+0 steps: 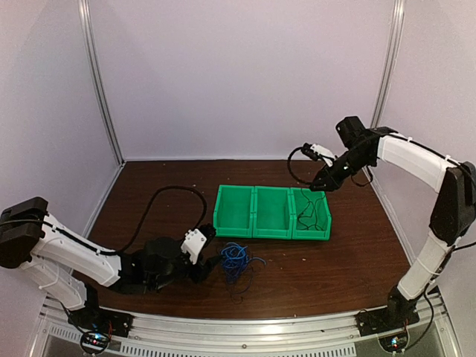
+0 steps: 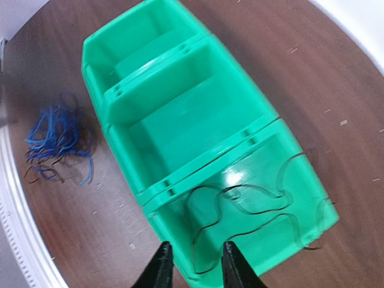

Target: Untangle the cables

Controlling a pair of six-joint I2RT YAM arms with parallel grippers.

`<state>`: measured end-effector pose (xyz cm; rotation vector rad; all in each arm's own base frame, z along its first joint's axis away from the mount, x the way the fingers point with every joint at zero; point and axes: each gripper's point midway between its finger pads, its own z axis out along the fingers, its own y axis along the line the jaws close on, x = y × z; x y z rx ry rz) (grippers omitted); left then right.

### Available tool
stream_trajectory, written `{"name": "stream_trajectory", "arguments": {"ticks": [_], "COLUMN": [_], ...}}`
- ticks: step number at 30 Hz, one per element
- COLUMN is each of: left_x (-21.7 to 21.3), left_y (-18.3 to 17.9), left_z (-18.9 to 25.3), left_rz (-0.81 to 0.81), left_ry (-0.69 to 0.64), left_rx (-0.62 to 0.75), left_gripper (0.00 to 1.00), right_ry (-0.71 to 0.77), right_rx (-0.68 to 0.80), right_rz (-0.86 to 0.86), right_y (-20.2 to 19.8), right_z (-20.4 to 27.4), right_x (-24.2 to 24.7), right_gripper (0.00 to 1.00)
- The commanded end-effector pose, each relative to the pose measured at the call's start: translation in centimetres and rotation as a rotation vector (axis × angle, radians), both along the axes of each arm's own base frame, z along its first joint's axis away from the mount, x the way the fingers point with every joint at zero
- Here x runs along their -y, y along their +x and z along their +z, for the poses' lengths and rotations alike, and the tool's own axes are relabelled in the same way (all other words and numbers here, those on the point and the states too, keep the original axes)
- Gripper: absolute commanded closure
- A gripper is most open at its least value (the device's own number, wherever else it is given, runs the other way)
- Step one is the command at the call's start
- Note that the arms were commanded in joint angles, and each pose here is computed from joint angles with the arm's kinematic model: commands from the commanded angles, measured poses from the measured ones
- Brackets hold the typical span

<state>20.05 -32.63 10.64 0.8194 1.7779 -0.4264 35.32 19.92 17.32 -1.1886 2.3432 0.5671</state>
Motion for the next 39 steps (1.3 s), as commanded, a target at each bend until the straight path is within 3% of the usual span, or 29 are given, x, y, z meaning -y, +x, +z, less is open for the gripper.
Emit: {"name": "stream_trajectory", "arguments": {"ticks": [1, 9, 21, 30, 34, 39], "left_x": [0.8, 0.3, 0.0, 0.0, 0.1, 0.1], "left_y": [0.4, 0.1, 0.1, 0.0, 0.0, 0.0], "left_z": [1.5, 1.2, 1.1, 0.7, 0.6, 0.6], "left_rz": [0.003, 0.012, 0.018, 0.017, 0.016, 0.016], "left_ry": [-0.035, -0.050, -0.058, -0.061, -0.062, -0.063], "left_rx": [0.027, -0.007, -0.011, -0.016, -0.018, -0.017], "left_gripper": [0.42, 0.42, 0.42, 0.42, 0.42, 0.42], "right_ry": [0.001, -0.098, -0.139, -0.163, -0.174, -0.147], "right_rx": [0.211, 0.124, 0.078, 0.037, 0.025, 0.056], "right_rz": [-0.246, -0.318, -0.345, -0.331, -0.333, -0.330], "right_y": [6.4, 8.8, 9.1, 8.1, 8.0, 8.1], "right_z": [4.3, -0.3, -3.3, -4.9, -5.6, -4.2], "right_x": [3.6, 5.1, 5.7, 5.9, 6.1, 5.8], "right_gripper": [0.65, 0.54, 0.68, 0.68, 0.77, 0.98]}}
